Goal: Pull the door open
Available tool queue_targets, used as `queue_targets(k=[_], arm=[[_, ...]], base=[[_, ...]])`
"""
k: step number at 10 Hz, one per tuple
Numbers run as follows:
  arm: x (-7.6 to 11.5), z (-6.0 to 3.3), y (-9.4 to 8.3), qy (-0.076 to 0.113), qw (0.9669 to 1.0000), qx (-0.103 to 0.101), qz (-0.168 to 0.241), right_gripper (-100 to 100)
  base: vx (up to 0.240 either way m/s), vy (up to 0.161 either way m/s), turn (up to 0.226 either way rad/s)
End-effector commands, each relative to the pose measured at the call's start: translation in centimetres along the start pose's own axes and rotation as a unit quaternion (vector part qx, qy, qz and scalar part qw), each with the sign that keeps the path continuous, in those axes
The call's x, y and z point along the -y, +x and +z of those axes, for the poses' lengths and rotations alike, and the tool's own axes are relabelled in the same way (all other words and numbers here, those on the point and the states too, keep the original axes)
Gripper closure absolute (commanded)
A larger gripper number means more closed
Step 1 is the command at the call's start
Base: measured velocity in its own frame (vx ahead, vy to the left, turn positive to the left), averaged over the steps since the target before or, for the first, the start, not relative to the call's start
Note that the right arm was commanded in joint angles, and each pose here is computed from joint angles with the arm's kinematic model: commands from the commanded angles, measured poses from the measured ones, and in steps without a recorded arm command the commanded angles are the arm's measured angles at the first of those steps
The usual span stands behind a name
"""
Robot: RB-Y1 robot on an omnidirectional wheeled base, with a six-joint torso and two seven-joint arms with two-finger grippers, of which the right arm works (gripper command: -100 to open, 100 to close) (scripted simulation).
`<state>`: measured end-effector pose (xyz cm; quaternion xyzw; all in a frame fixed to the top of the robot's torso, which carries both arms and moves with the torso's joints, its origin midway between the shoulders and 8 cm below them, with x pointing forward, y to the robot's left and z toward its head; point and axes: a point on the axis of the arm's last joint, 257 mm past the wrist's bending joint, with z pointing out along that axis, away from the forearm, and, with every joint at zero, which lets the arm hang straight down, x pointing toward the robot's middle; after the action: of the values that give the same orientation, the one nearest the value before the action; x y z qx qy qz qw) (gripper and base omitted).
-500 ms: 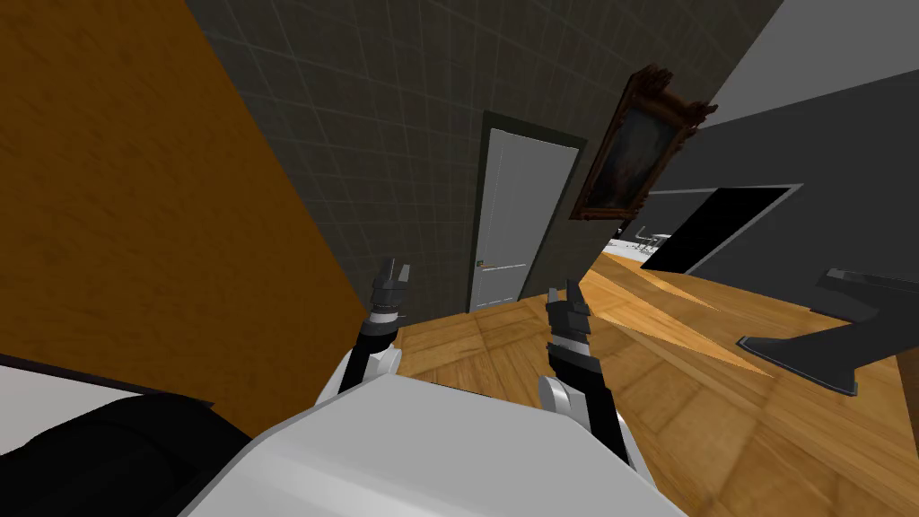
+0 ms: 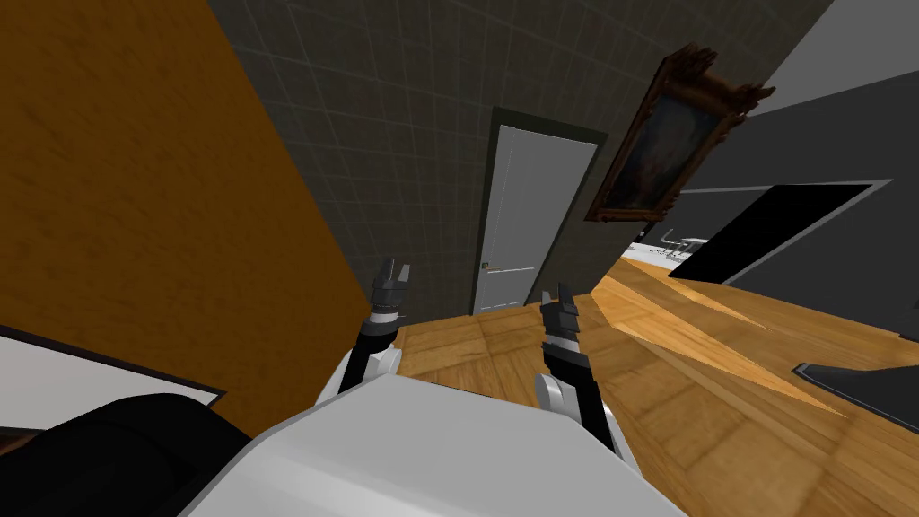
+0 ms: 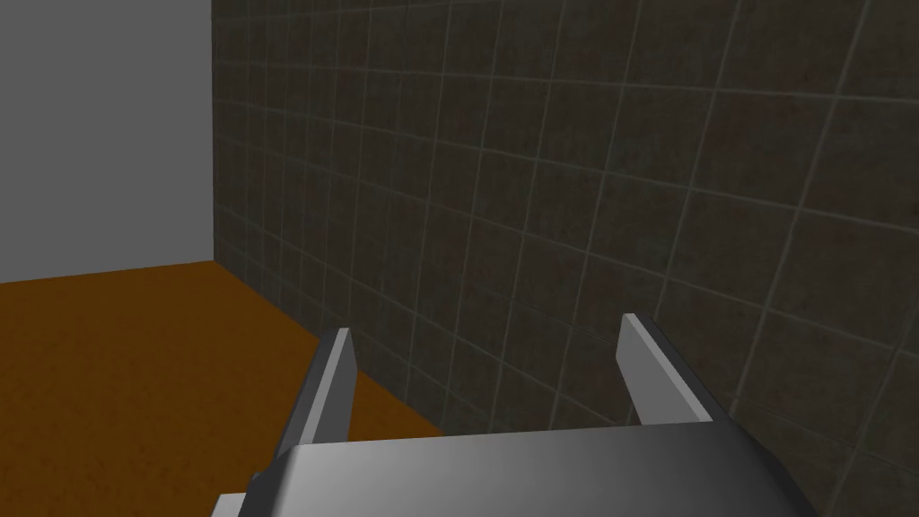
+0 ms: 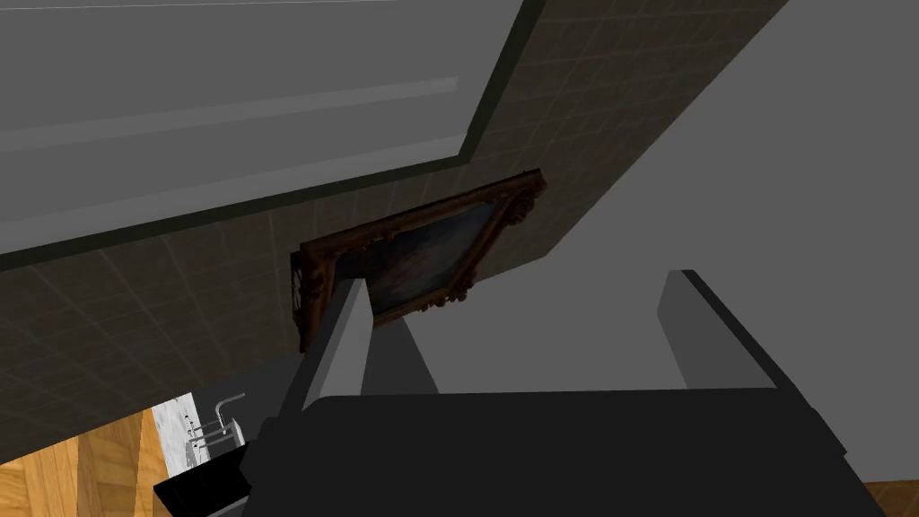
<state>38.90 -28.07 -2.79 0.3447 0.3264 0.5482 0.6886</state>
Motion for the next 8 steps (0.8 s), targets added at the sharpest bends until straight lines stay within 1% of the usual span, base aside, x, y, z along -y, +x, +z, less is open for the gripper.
queue_targets(k=[1, 2, 3, 4, 5, 6, 7, 8], arm=[[1.4, -0.15, -0.1, 0.006, 1.0, -0.003, 0.002, -100], [2.4, -0.23, 0.0, 0.012, 0.9999, -0.005, 0.003, -100], [2.8, -0.36, 0.0, 0.016, 0.9999, -0.005, 0.003, -100], [4.0, -0.5, 0.0, 0.024, 0.9997, -0.007, 0.005, -100], [4.8, -0.51, 0.0, 0.026, 0.9996, -0.009, 0.006, -100], [5.2, -0.66, 0.0, 0.031, 0.9995, -0.009, 0.006, -100], [6.3, -0.76, 0.0, 0.037, 0.9992, -0.011, 0.007, -100], [6.5, -0.85, 0.0, 0.039, 0.9992, -0.011, 0.007, -100]], base=[[0.073, -0.036, 0.129], [0.069, -0.044, 0.153], [0.041, -0.035, 0.062], [0.045, -0.027, 0.117], [0.068, -0.043, 0.189], [0.052, -0.043, 0.053], [0.047, -0.027, 0.105], [0.034, -0.022, 0.062]])
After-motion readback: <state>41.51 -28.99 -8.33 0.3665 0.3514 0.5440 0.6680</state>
